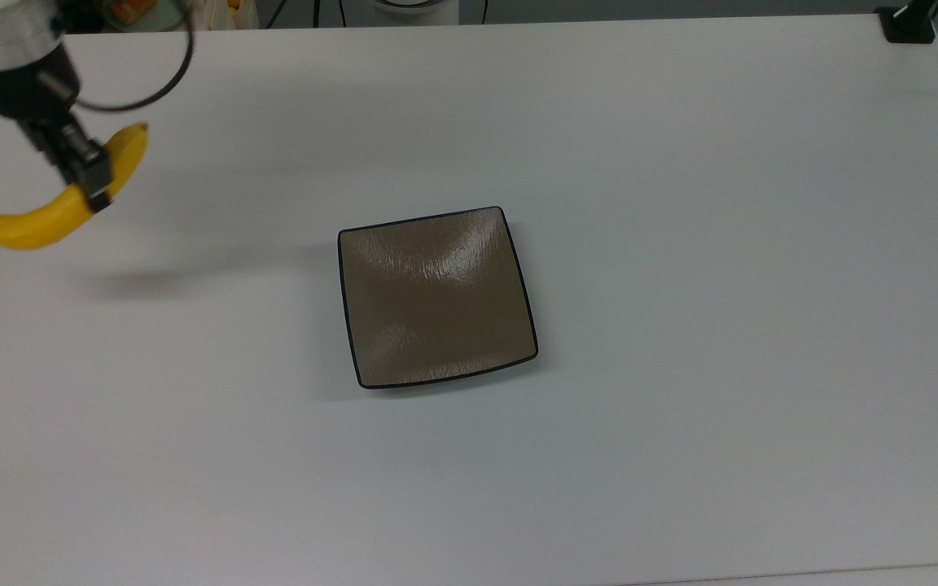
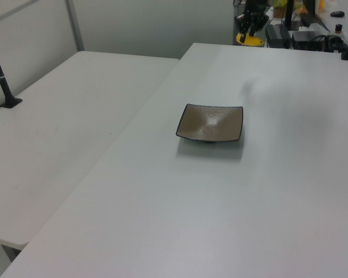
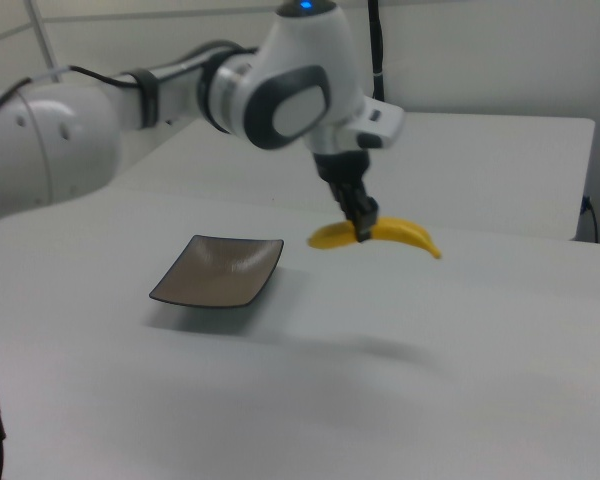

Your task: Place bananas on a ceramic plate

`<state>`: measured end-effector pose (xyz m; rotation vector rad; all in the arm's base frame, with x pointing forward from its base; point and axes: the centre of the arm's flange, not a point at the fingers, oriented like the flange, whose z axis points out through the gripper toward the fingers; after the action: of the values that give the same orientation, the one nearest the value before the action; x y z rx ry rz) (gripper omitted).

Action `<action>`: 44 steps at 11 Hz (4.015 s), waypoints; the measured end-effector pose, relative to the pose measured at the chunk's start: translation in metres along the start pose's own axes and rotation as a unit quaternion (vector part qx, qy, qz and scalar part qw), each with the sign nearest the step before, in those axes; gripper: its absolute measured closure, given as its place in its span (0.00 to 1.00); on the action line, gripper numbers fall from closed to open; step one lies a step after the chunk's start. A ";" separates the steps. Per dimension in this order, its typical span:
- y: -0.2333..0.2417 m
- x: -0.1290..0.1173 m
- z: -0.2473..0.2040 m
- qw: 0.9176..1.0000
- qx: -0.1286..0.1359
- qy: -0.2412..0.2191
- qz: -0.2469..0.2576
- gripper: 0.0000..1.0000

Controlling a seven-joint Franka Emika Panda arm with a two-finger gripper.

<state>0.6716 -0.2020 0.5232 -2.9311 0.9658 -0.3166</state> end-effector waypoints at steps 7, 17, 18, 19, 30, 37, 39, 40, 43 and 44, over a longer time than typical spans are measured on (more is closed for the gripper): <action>-0.160 -0.143 -0.013 0.979 -0.012 -0.128 -0.157 0.67; -0.256 -0.215 0.093 0.959 -0.099 -0.069 -0.257 0.67; -0.257 -0.218 0.104 0.959 -0.100 -0.058 -0.258 0.67; -0.259 -0.222 0.114 0.959 -0.102 -0.052 -0.261 0.67; -0.287 -0.249 0.147 0.953 -0.104 -0.022 -0.283 0.64; -0.287 -0.240 0.092 0.958 -0.087 0.003 -0.272 0.00; -0.275 -0.240 0.031 0.962 -0.088 0.001 -0.257 0.00; -0.266 -0.245 -0.001 0.966 -0.081 -0.014 -0.244 0.00; -0.232 -0.258 -0.083 0.974 -0.056 -0.057 -0.212 0.00; -0.218 -0.258 -0.103 0.976 -0.051 -0.063 -0.203 0.00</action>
<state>0.5758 0.1291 0.5994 -3.1792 0.3711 -0.0913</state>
